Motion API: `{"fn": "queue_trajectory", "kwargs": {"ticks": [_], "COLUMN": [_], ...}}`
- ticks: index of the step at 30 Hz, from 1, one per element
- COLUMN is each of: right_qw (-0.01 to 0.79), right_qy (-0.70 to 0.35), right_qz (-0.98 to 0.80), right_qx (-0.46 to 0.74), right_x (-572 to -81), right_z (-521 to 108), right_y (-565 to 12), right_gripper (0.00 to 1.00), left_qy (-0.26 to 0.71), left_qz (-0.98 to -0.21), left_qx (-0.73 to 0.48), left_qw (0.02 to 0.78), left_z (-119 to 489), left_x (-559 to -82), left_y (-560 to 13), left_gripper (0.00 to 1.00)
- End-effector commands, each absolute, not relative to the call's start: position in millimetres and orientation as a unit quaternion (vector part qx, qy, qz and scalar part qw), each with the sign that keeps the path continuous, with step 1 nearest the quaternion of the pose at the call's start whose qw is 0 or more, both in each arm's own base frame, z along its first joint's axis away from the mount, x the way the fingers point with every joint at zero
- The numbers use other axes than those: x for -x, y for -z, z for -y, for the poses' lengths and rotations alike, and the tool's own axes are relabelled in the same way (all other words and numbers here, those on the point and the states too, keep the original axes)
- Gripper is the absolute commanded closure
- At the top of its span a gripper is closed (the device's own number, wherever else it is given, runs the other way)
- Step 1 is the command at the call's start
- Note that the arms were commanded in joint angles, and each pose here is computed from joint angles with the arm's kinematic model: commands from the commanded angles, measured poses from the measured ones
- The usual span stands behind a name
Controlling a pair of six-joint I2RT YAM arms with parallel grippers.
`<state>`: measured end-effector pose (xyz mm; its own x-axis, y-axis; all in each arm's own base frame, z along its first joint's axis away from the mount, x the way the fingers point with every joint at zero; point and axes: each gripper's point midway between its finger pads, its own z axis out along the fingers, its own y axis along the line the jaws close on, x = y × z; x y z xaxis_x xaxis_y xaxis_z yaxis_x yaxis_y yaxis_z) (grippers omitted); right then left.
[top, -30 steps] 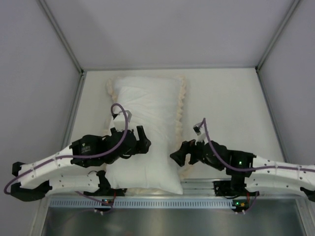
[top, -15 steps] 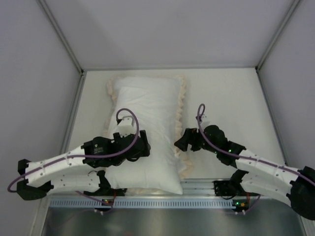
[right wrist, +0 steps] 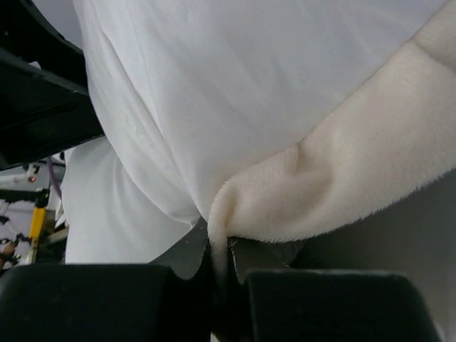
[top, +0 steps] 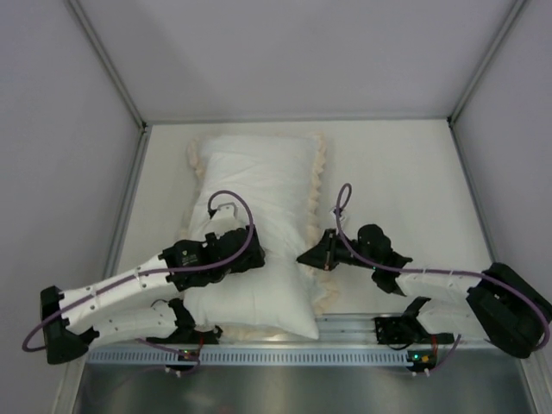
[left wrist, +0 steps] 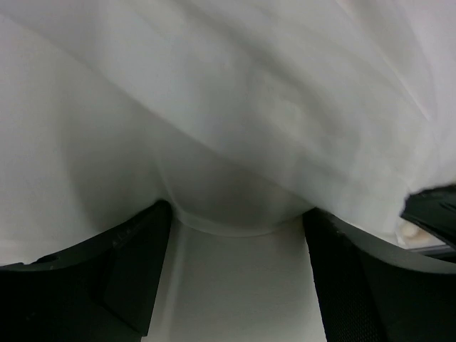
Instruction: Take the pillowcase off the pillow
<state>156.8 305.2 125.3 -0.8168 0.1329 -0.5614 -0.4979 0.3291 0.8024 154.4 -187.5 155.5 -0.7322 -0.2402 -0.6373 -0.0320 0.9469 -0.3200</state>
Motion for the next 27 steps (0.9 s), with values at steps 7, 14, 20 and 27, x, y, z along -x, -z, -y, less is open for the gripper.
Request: {"fn": "queue_trajectory", "kwargs": {"ticks": [7,14,20,27], "right_qw": [0.380,0.340,0.337,0.357], "right_qy": [-0.509,-0.556,-0.566,-0.512], "right_qz": [-0.767,-0.754,-0.746,-0.778], "right_qx": [0.090,0.082,0.099,0.076], "right_x": [-142,-113,-100,-129], "right_z": [-259,-263,-288,-308], "right_y": [-149,-145,-149,-135], "right_gripper": [1.00,1.00,1.00,1.00], "left_qy": [0.140,0.117,0.159,0.199], "left_qz": [-0.940,-0.933,-0.919,-0.898], "left_qx": [0.055,0.044,-0.005,0.016], "left_qw": [0.306,0.337,0.361,0.393], "left_z": [205,220,218,166], "left_x": [-240,-308,-279,-205], "left_y": [-112,-144,-199,-260], "left_gripper": [0.25,0.22,0.06,0.01]}}
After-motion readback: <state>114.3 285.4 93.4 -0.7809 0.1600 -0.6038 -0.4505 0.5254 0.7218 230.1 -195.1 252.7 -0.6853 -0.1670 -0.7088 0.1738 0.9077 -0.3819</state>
